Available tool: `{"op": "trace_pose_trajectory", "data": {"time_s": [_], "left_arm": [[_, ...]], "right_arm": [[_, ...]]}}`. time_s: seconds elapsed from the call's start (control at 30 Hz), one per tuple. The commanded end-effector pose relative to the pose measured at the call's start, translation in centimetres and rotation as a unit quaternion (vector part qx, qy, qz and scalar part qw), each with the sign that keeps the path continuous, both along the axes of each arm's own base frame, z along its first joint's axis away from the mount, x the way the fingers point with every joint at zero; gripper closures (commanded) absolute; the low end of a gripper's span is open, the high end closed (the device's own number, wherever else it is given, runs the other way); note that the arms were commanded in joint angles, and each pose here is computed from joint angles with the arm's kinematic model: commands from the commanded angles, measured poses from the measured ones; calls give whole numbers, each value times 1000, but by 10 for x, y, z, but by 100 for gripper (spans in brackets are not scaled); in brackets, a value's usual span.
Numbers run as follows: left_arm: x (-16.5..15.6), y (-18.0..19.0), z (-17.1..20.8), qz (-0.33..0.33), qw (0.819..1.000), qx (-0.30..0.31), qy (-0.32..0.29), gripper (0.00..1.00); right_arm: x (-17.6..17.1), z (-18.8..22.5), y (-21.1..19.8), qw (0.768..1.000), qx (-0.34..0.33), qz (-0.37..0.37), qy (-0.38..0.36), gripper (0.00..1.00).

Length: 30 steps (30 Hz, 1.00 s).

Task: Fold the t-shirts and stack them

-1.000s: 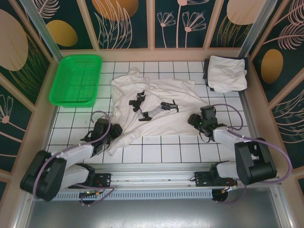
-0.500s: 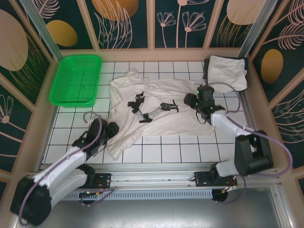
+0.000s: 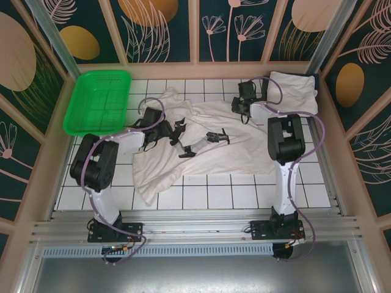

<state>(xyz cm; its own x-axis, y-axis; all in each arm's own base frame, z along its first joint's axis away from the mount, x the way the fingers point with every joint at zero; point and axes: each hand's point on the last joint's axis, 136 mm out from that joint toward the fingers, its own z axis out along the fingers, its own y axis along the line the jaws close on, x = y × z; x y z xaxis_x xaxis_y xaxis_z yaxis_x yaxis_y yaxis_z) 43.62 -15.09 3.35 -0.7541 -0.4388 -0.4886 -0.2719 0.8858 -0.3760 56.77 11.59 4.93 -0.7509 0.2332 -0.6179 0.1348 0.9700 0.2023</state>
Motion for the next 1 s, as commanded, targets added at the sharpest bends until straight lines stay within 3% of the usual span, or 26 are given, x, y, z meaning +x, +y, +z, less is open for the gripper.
{"op": "trace_pose_trajectory", "data": {"time_s": [0.0,0.27,0.47,0.6,0.77,0.87,0.97], "left_arm": [[-12,19,-25,8,999,20,34,41],[-36,76,-35,48,996,59,56,41],[-44,95,-35,64,994,68,64,41],[-36,87,-22,51,996,51,51,39],[-5,71,23,20,999,31,7,29],[15,55,45,-8,1000,5,-20,28],[46,41,50,-28,999,-10,-32,29]], "right_arm": [[8,-17,-20,999,-5,-13,34,75],[9,-58,-48,993,4,-70,96,78],[32,-56,-79,992,6,-95,87,79],[42,-25,-75,994,8,-85,67,79],[29,47,-51,998,0,-63,8,70],[3,82,-34,998,0,-49,-25,65],[-43,92,-3,999,10,-18,-42,62]]}}
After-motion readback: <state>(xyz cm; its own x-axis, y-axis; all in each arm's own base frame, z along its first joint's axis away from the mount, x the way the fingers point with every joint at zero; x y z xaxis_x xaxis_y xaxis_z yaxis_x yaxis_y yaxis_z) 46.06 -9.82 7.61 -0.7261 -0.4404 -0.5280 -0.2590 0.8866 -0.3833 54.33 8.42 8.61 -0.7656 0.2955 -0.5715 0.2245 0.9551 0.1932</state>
